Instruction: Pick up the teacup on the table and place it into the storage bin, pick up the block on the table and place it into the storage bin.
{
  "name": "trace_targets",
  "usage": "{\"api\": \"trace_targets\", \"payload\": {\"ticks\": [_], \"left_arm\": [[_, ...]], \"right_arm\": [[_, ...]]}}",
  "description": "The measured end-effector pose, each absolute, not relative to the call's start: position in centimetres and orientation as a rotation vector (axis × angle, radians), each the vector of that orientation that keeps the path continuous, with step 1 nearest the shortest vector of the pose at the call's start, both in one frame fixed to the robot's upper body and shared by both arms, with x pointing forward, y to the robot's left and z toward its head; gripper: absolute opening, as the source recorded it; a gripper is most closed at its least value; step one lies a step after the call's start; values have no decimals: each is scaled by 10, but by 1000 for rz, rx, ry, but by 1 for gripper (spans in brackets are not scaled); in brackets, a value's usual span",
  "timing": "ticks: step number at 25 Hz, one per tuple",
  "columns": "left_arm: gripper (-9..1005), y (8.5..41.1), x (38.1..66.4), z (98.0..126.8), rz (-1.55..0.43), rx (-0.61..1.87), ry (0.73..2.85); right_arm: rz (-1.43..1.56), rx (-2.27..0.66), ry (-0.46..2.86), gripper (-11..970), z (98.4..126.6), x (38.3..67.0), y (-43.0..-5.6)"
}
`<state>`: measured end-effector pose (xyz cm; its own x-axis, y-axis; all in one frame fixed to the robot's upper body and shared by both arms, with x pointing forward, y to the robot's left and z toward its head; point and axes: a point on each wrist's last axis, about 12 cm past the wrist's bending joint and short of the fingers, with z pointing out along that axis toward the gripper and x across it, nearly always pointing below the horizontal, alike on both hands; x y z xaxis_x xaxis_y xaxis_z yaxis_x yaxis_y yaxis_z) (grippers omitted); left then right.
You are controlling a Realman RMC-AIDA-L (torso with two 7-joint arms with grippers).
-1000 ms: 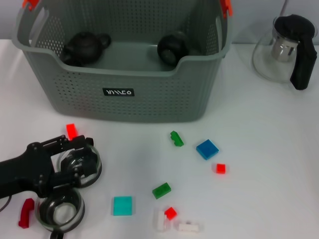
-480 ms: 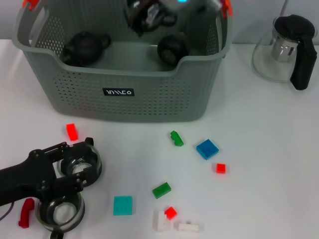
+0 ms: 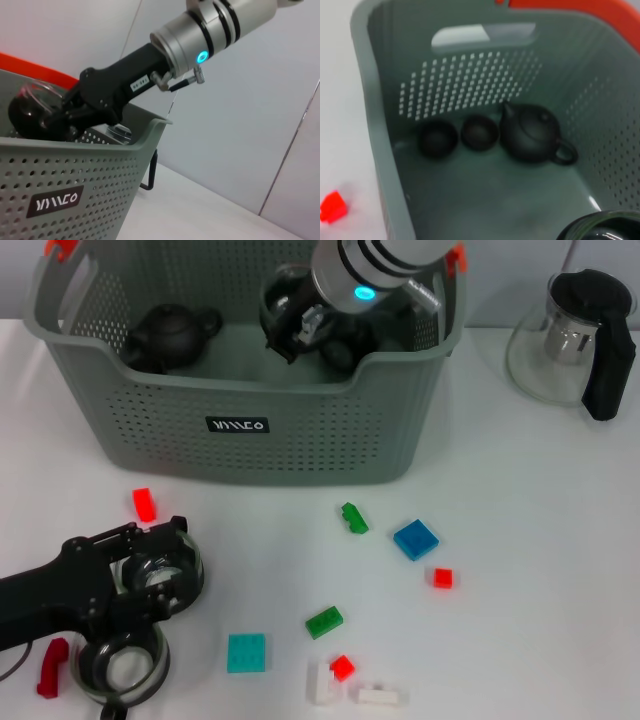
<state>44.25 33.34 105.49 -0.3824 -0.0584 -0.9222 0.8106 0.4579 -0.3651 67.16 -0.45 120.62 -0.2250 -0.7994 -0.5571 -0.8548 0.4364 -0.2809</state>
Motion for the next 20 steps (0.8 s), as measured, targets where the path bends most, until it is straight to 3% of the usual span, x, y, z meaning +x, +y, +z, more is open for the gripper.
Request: {"api": "trace_targets", "payload": {"ticks": [18, 20], "left_arm": [[762, 333, 446, 1055, -1080, 654, 1711], [762, 333, 446, 1055, -1078, 653, 1712]], "right_arm": [[67, -1386, 2067, 68, 1193, 673, -10], [74, -1382, 2070, 140, 1192, 672, -10]]}}
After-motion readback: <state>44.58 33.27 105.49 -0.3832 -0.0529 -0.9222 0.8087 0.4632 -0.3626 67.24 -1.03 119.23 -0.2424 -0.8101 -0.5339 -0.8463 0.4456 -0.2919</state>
